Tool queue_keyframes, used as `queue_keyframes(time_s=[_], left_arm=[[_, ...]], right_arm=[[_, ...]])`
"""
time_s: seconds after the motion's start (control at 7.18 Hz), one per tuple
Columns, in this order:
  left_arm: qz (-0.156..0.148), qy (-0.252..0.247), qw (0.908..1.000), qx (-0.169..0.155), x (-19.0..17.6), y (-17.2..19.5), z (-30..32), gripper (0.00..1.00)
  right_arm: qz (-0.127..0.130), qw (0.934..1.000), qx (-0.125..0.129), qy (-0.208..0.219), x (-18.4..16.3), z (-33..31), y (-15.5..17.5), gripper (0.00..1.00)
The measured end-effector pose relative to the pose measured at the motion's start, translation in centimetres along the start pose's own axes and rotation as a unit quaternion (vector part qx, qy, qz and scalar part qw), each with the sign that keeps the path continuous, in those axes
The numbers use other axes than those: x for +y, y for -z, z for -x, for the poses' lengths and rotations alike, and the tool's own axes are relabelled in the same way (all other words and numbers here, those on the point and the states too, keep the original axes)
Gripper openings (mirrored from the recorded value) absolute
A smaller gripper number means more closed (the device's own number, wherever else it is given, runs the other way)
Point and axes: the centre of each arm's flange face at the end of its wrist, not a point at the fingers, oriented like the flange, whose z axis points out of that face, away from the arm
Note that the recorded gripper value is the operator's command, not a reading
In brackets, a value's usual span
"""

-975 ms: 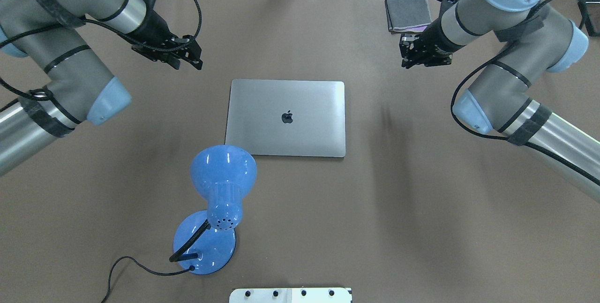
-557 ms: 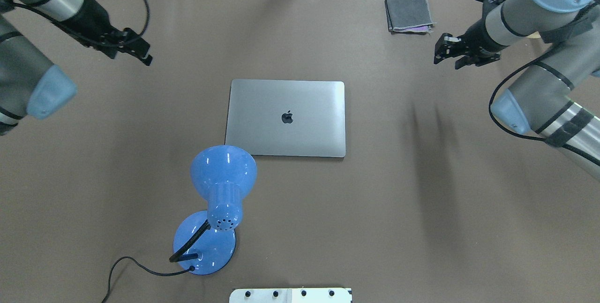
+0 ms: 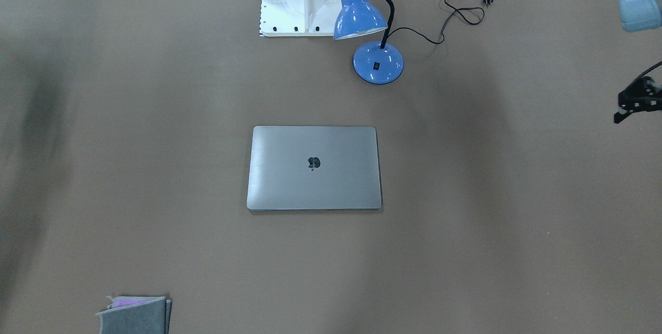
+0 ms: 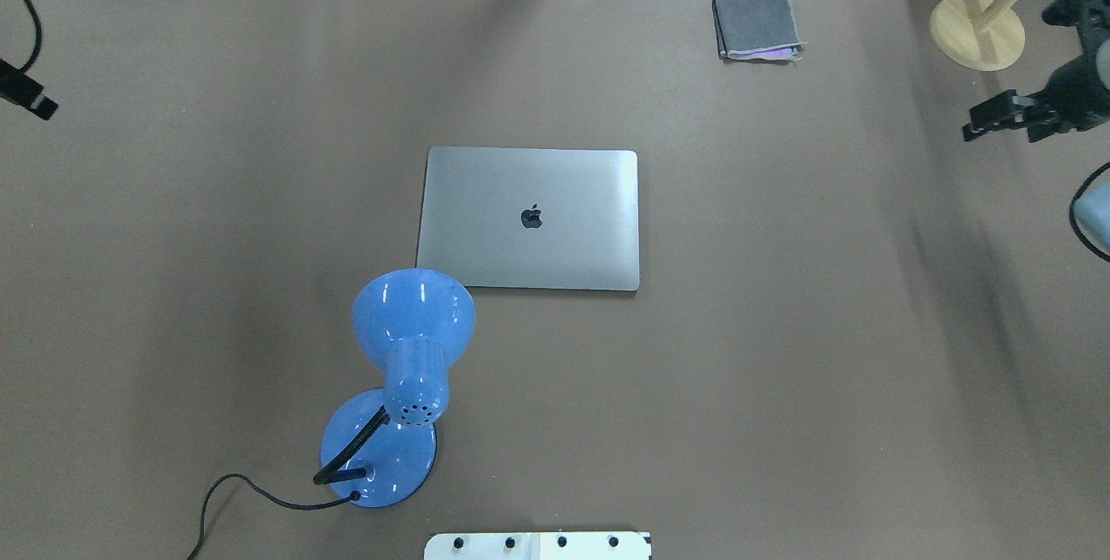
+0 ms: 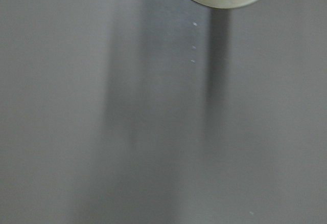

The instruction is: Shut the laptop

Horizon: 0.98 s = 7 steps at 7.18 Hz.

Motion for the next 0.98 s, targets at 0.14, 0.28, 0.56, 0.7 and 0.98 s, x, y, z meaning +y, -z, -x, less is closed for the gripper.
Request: queue_keyframes(time_s=[0.14,0.28,0.56,0.7,0.98], left_arm=[[0.014,-0.012,0.9998,-0.005,2.5,0.7,2.9,0.98],[0.031,-0.007,0.9995,-0.005,5.3,0.8,5.2,0.98],[0.037,0.032,0.9987,-0.008,10.6,1.7,8.9,0.98],[0.041,0.053,0.9977,-0.008,12.2,2.1,10.0,0.98],[0.07,0.084,0.9939,-0.018,14.2,1.7,11.2,0.98]], right_arm=[[0.009,0.9998,0.015,0.01,1.9,-4.0,0.8,1.0],[0.022,0.9993,0.028,0.012,3.4,-7.3,1.9,1.0],[0.042,0.9983,0.039,0.013,6.3,-12.2,4.4,1.0],[0.054,0.9976,0.042,0.011,7.0,-12.7,6.0,1.0],[0.087,0.9947,0.054,-0.003,8.7,-11.8,9.0,1.0]])
